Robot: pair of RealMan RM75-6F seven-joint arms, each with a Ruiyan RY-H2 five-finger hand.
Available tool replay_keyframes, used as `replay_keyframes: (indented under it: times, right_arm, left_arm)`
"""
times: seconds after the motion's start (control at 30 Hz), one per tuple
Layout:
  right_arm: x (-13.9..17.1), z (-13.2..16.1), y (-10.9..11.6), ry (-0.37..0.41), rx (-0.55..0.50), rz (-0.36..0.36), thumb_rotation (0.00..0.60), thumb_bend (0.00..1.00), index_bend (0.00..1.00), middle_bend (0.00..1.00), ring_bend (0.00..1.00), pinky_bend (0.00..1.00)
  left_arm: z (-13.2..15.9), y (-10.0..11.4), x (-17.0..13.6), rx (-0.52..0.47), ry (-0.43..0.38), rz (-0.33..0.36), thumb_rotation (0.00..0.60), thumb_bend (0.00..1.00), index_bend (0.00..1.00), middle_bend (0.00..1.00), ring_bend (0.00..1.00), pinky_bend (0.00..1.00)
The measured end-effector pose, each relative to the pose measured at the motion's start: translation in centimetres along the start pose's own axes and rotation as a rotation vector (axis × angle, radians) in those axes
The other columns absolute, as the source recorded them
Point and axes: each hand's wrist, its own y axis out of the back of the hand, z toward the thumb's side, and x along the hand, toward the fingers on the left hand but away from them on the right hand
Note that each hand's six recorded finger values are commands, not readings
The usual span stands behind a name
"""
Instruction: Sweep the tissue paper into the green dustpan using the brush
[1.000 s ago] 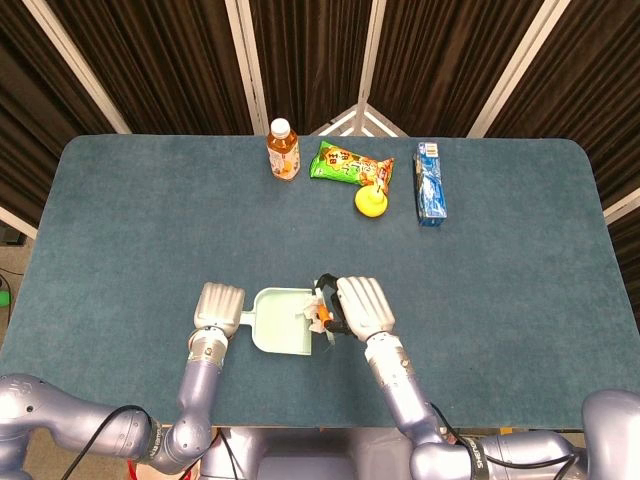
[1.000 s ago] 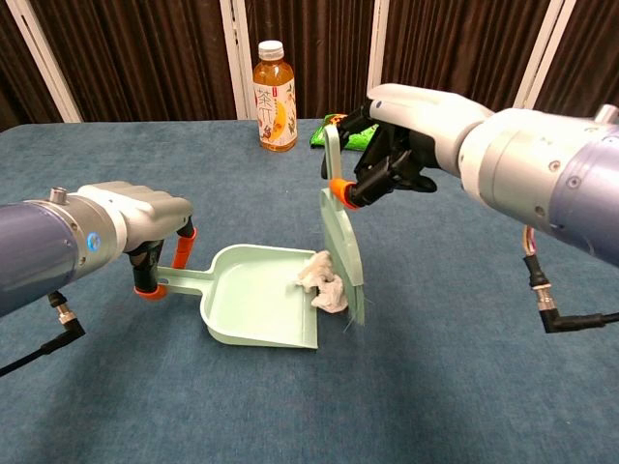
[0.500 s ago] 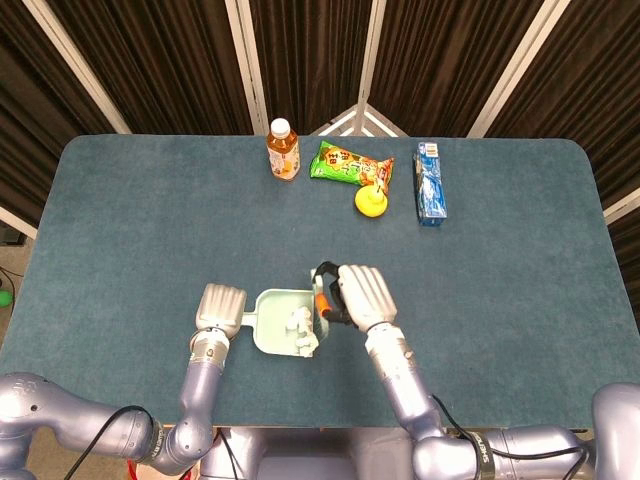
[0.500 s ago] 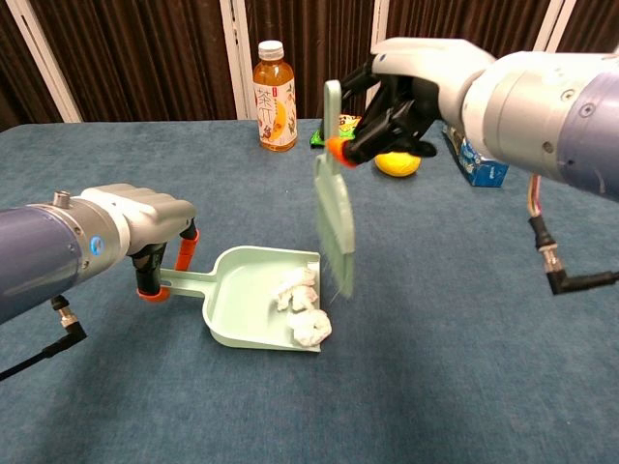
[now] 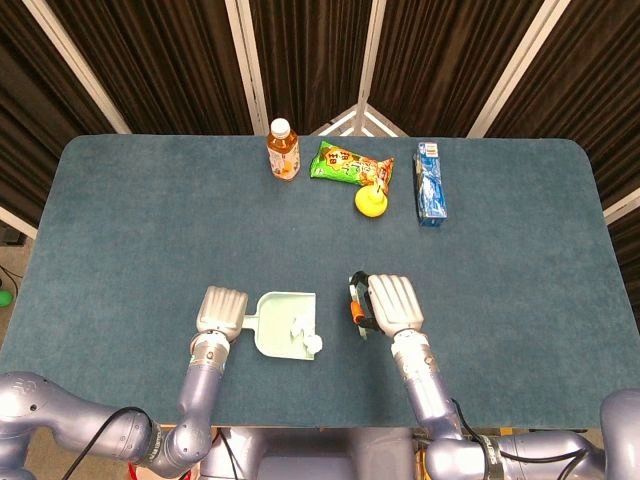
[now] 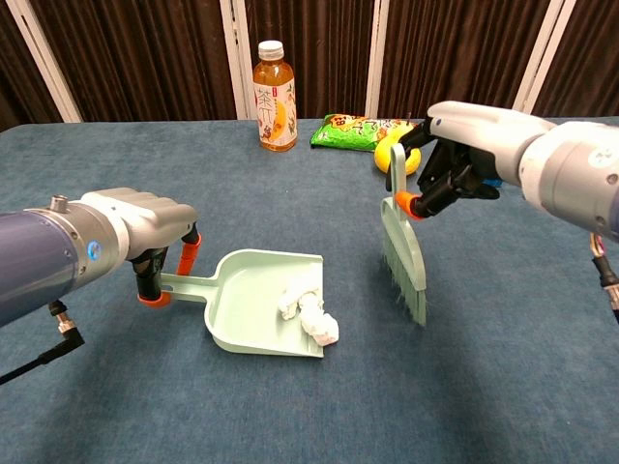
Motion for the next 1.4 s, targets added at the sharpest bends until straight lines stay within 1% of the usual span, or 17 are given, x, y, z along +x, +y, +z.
replay_keyframes:
  times: [0.27, 0.5, 0.6, 0.77, 0.87, 1.1, 1.2, 1.4]
  right_arm:
    - [1.1, 1.8, -0.8, 0.039, -0.019, 0.01, 0.6, 0.52, 0.8, 0.88, 0.87, 0.9]
    - [1.4, 3.6, -0.8, 0.064, -0.008, 0.006, 0.6, 0.52, 0.8, 0.88, 0.87, 0.9]
    - [1.8, 4.1, -1.0, 0.065, -0.005, 0.014, 0.6, 0.52, 0.8, 0.88, 0.87, 0.9]
    - [2.2, 4.7, -1.8, 0.054, -0.026, 0.048, 0.6, 0.53, 0.8, 0.88, 0.87, 0.9]
    - [2.4, 4.9, -2.2, 0.048, -0.058, 0.07, 0.6, 0.53, 0.81, 0.88, 0.87, 0.9]
    - [2.6, 6.5, -2.1, 0.038, -0.206, 0.127, 0.6, 0.54, 0.82, 0.89, 0.87, 0.91]
    - [2.6, 7.6, -1.7, 0.048, -0.254, 0.139, 0.6, 0.54, 0.82, 0.89, 0.87, 0.91]
    - [2.7, 9.2, -1.2, 0.078, -0.305, 0.156, 0.6, 0.54, 0.82, 0.89, 0.87, 0.91]
  left_arm:
    - [0.0, -0.4, 0.0, -0.006, -0.002, -0.006, 0.6, 0.58, 0.69, 1.0, 0.97, 0.98]
    - [-0.1, -0.2, 0.1, -0.012, -0.002, -0.002, 0.6, 0.58, 0.69, 1.0, 0.97, 0.98]
    - [-0.2, -0.2, 0.1, -0.009, -0.002, -0.003, 0.6, 0.58, 0.69, 1.0, 0.97, 0.98]
    - [0.0, -0.3, 0.1, -0.006, -0.005, -0.007, 0.6, 0.58, 0.69, 1.0, 0.97, 0.98]
    - [0.1, -0.4, 0.1, -0.003, -0.005, -0.009, 0.6, 0.58, 0.69, 1.0, 0.97, 0.98]
    - [0.6, 0.1, 0.0, -0.003, -0.01, -0.001, 0.6, 0.58, 0.69, 1.0, 0.97, 0.98]
    - [0.8, 0.2, 0.0, 0.004, -0.012, 0.001, 0.6, 0.58, 0.69, 1.0, 0.97, 0.98]
    - [1.3, 0.1, -0.1, 0.003, -0.018, -0.003, 0.6, 0.58, 0.69, 1.0, 0.97, 0.98]
